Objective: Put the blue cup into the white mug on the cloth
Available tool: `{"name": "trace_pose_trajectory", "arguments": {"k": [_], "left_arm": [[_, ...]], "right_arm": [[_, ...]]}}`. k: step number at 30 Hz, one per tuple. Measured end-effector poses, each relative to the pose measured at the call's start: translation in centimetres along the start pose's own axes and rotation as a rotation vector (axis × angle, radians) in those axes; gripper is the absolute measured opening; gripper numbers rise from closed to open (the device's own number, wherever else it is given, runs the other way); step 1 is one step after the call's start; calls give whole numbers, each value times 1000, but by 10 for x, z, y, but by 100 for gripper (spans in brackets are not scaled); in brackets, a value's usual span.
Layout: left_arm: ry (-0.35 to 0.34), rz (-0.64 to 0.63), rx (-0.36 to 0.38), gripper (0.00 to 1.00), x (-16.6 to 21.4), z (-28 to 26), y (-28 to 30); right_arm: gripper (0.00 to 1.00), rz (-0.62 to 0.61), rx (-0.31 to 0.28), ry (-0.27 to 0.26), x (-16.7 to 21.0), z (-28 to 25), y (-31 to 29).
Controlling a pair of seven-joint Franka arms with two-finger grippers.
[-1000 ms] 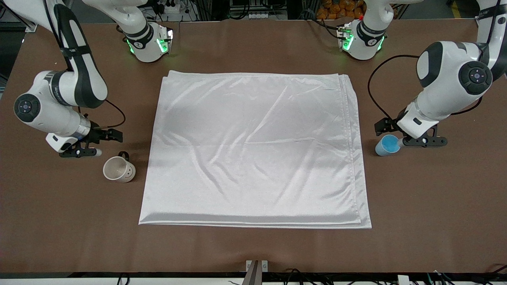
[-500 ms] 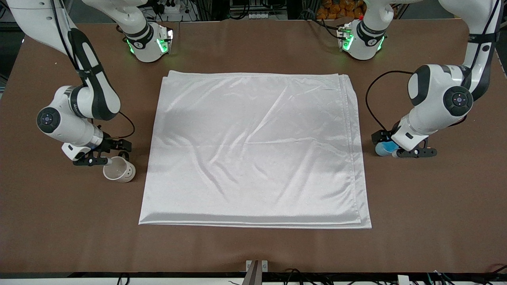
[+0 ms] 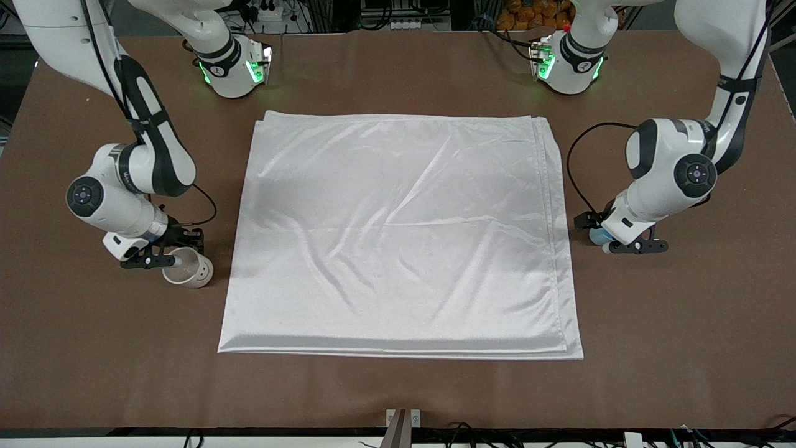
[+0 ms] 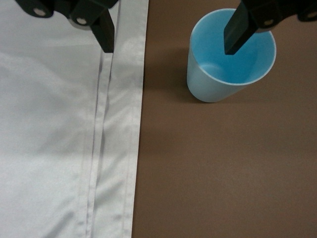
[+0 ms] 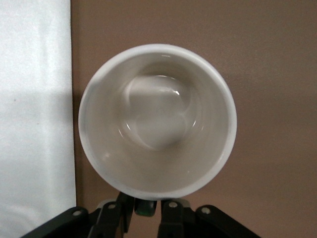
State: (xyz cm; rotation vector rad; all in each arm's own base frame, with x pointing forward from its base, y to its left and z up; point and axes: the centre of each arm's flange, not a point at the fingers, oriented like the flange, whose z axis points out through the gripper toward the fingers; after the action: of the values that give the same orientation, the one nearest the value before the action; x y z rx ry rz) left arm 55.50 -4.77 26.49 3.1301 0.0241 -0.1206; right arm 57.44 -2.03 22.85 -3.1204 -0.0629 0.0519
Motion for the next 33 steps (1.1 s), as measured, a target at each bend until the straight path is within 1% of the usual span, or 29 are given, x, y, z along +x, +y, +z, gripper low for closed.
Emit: {"name": "trace_pose_trajectory", "arguments": {"k": [2,9,11,14,17,21,22,24,27,28,29,32,33], "left_arm": [[-10,6,8,98,-1,6,0],[-34,2,17,98,-2,20,-1],[-42,1,18,95,-2,25,-2],[-57,3,22,93,-3,33,-2],[-66,11,32,93,-4,39,-3],[-75,16,42,90,-5,45,-3],[-77,17,43,88,-5,46,-3],[-81,18,45,86,-5,49,-4],[-85,18,46,73,-5,51,-4],[-86,18,47,70,-5,52,-4],[-87,18,47,68,-5,52,-4],[-85,18,48,67,-5,52,-5],[-84,19,49,64,-5,52,-5]], "right_arm": [[19,0,0,2,1,-1,0],[19,-3,0,20,10,-11,-1],[19,-5,2,19,13,-18,-2],[19,-12,10,-2,21,-37,-6],[19,-26,20,-20,30,-61,-14],[19,-47,32,-16,42,-96,-33],[19,-47,35,-14,43,-103,-40],[19,-41,40,-14,46,-115,-55],[19,-30,47,-18,48,-127,-83],[19,-26,49,-20,48,-130,-95],[19,-23,51,-22,48,-132,-106],[19,-12,57,-25,46,-139,-144],[19,-10,58,-25,44,-140,-155]]}}
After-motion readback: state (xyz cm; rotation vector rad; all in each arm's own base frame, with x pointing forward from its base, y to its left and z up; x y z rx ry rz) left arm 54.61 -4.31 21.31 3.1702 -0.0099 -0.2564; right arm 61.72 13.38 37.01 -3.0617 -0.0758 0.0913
